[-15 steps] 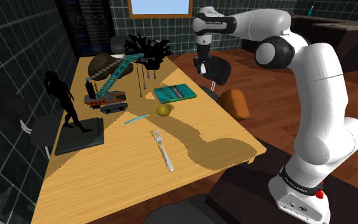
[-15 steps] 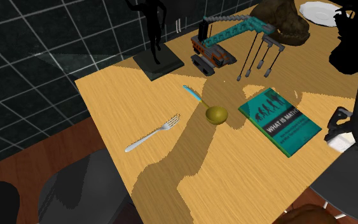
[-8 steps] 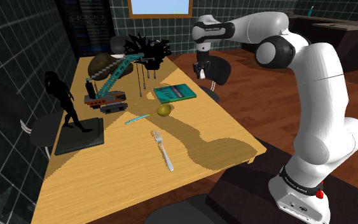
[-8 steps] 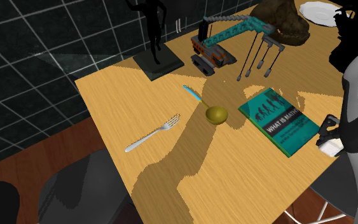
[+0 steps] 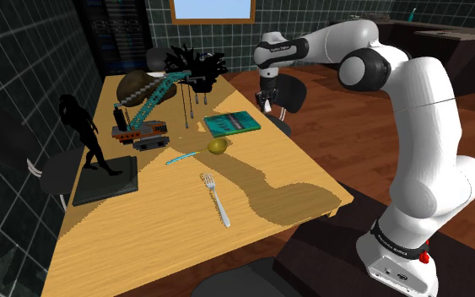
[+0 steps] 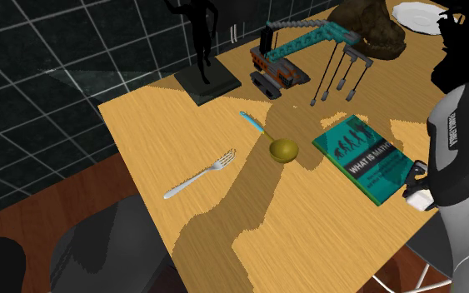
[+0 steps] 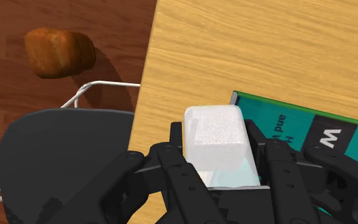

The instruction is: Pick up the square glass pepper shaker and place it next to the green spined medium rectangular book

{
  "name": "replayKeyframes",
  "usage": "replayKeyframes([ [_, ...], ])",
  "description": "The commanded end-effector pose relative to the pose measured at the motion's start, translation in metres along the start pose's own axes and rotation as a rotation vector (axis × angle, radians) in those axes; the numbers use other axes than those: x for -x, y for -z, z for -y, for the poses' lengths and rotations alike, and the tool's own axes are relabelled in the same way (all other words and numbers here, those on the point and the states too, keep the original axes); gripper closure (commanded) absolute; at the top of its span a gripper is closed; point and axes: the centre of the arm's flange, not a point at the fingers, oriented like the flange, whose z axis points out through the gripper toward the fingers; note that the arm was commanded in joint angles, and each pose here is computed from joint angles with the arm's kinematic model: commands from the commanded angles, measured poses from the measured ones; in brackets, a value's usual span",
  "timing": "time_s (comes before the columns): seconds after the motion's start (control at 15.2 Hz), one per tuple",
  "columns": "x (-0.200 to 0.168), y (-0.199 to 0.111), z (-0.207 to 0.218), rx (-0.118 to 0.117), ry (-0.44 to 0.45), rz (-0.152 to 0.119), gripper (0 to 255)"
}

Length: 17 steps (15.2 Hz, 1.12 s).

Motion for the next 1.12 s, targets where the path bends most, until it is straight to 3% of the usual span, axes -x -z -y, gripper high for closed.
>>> replayKeyframes([
  [0.0, -0.001, -0.01, 0.0, 0.0, 0.0, 0.0, 255],
  [0.26, -0.002, -0.028, -0.001, 0.0, 0.0, 0.0, 255],
  [0.73, -0.002, -0.028, -0.001, 0.0, 0.0, 0.0, 255],
  [0.79, -0.002, -0.028, -0.001, 0.0, 0.0, 0.0, 0],
  [1.06, -0.002, -0.028, -0.001, 0.0, 0.0, 0.0, 0],
])
